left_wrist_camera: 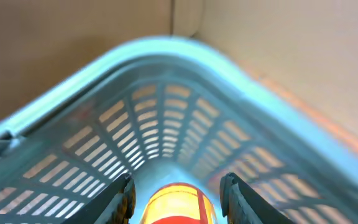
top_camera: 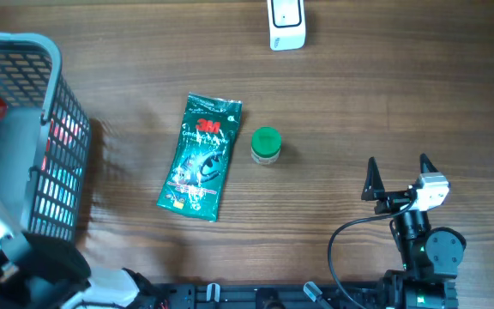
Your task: Scan the item barcode
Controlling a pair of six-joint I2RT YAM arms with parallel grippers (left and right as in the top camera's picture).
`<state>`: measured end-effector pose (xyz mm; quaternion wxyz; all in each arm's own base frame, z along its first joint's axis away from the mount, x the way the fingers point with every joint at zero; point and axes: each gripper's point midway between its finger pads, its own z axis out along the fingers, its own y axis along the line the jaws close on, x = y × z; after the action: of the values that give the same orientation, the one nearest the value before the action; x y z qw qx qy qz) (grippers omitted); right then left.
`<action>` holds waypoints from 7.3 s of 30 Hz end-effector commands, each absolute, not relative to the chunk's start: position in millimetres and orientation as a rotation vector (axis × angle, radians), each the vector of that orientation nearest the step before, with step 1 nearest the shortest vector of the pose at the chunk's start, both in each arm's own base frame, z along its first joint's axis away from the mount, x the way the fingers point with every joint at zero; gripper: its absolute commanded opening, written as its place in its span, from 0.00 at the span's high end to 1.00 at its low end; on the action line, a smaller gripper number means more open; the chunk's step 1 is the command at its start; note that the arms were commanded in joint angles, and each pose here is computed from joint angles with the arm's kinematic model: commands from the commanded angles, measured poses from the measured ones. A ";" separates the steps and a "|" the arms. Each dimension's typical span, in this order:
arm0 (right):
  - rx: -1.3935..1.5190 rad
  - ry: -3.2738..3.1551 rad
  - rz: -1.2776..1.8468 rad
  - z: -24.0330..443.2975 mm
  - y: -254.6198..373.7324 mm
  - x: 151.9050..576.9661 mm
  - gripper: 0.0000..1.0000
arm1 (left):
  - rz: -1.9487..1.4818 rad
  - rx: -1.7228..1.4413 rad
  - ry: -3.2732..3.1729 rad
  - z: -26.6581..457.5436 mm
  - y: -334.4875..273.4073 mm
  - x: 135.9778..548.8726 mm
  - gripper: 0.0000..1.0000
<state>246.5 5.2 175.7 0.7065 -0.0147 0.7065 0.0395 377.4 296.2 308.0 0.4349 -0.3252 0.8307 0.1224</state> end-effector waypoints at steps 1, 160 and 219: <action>-0.036 1.562 0.075 177.3 4.5 246.3 0.00 | 0.170 -0.678 1.921 377.4 252.0 373.6 0.56; -0.037 1.562 0.075 177.3 4.6 246.3 0.00 | -0.272 -1.421 2.463 17.0 222.1 378.1 0.49; -0.036 1.562 0.075 177.3 4.5 246.3 0.00 | -0.396 -0.570 1.869 397.4 28.2 315.4 0.96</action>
<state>246.5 5.2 175.8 0.7066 -0.0146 0.7064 0.0394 302.3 66.4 407.9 0.5701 -0.2839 0.7608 -0.1251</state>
